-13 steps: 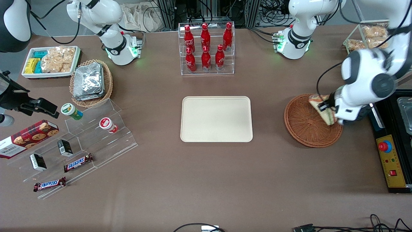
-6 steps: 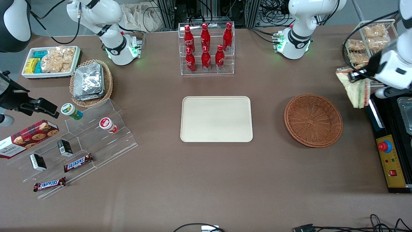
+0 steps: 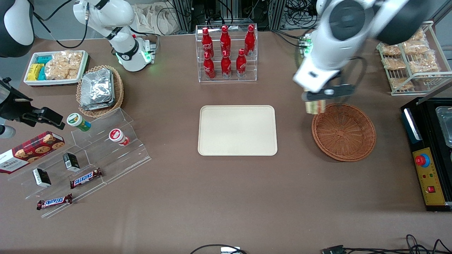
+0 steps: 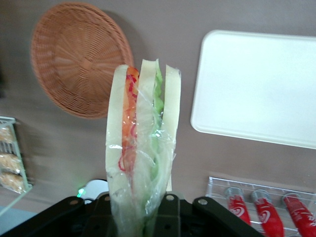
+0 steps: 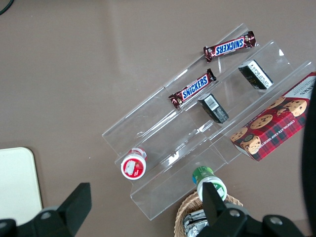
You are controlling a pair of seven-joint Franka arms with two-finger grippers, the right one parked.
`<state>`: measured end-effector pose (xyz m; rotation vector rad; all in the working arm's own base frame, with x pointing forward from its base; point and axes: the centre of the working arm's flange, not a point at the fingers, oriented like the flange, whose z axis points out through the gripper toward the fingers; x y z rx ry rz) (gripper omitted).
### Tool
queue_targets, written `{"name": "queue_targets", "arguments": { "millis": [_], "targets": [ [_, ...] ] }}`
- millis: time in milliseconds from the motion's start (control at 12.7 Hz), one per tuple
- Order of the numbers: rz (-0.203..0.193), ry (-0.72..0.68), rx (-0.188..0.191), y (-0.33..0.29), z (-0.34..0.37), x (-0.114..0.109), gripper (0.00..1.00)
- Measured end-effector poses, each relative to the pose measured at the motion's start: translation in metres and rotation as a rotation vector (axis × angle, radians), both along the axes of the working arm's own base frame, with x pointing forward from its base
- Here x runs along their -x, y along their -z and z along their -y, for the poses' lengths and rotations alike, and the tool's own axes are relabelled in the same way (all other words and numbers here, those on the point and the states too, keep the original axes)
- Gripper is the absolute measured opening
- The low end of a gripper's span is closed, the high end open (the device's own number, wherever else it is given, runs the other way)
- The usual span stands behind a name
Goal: Place sandwich from basket to tray
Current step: 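Carry the held sandwich over to the white tray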
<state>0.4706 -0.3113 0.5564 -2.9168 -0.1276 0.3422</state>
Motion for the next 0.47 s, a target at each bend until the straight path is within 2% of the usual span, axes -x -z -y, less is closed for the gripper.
{"name": "queue_targets", "arguments": {
  "millis": [158, 237, 316, 474],
  "targets": [
    [-0.01, 0.02, -0.047, 0.033, 0.055, 0.019, 0.2],
    [-0.023, 0.042, -0.052, 0.051, 0.071, 0.022, 0.2],
    [-0.044, 0.057, -0.043, 0.072, 0.08, 0.019, 0.2],
    [-0.069, 0.064, 0.002, 0.122, 0.088, 0.007, 0.2]
  ]
}}
